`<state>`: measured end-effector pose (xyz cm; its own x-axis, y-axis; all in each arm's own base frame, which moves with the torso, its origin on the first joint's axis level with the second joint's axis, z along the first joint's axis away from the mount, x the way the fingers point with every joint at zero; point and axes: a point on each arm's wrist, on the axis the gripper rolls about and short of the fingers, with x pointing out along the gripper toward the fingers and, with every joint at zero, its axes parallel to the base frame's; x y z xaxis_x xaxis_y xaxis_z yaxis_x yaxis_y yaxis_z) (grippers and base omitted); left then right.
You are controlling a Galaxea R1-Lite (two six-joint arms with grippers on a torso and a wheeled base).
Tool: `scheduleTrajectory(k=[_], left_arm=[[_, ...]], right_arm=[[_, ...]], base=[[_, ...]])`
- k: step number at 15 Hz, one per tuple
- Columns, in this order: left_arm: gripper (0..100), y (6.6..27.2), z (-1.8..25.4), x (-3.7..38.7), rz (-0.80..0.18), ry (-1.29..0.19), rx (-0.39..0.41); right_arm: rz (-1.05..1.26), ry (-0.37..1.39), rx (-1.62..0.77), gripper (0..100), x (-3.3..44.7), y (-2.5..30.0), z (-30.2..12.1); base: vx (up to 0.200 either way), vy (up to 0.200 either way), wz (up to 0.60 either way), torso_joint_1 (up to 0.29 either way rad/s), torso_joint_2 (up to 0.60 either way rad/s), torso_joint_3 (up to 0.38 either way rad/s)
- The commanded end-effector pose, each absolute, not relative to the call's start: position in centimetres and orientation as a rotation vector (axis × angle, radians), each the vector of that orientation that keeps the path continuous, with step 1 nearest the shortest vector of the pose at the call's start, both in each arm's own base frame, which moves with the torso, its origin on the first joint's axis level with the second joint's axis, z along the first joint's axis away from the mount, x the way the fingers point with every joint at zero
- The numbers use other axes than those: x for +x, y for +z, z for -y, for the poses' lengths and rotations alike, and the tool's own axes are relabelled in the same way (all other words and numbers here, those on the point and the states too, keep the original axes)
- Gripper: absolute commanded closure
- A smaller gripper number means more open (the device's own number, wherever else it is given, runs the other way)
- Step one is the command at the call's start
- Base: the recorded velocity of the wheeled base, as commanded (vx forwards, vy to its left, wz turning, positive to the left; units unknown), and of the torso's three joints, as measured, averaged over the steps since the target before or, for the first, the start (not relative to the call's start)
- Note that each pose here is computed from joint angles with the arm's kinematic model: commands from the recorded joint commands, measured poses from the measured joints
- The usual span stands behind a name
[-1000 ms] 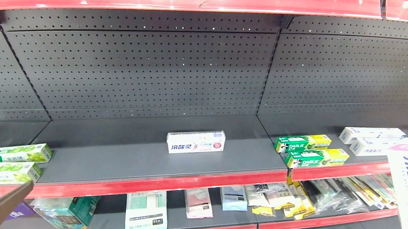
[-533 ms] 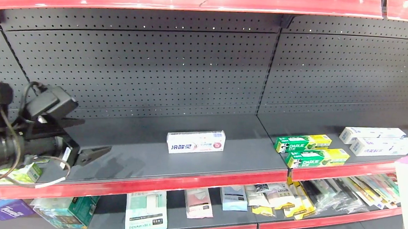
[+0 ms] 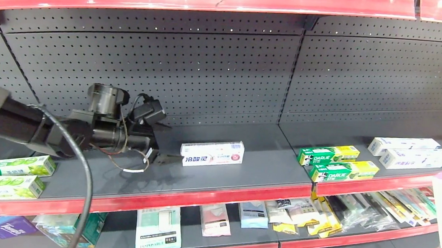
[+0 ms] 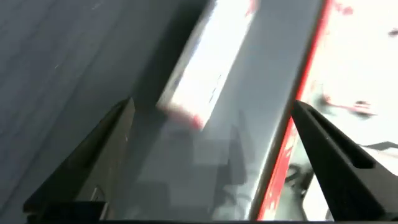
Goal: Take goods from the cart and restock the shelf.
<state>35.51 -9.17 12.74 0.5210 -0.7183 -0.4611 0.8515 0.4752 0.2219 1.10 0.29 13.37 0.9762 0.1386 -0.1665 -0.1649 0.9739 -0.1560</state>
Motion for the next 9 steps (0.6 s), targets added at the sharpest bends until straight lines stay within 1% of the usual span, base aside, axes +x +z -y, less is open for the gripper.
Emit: scheduleTrajectory(k=[1,2,7,9], left_arm=[[0,10.3,10.9,37.0,-0.361,-1.04,0.444],[0,9.5,11.8,37.9,-0.359,-1.07,0.439],[0,9.7,12.3,40.2,-0.342,-1.08,0.434],[0,8.8,12.5,41.3,-0.344,-1.082,0.438]], right_arm=[[-0.156,0.152,-0.171,100,1.1,13.3,-0.3],[-0.153,0.148,-0.171,100,1.0,13.3,-0.3],[-0.164,0.123,-0.193,100,1.0,13.0,-0.2],[-0.169,0.124,-0.207,100,1.0,12.7,-0.2]], base=[[0.0,0.0,0.0,0.0,0.0,0.0],[0.0,0.0,0.0,0.0,0.0,0.0],[0.0,0.0,0.0,0.0,0.0,0.0],[0.0,0.0,0.0,0.0,0.0,0.0]])
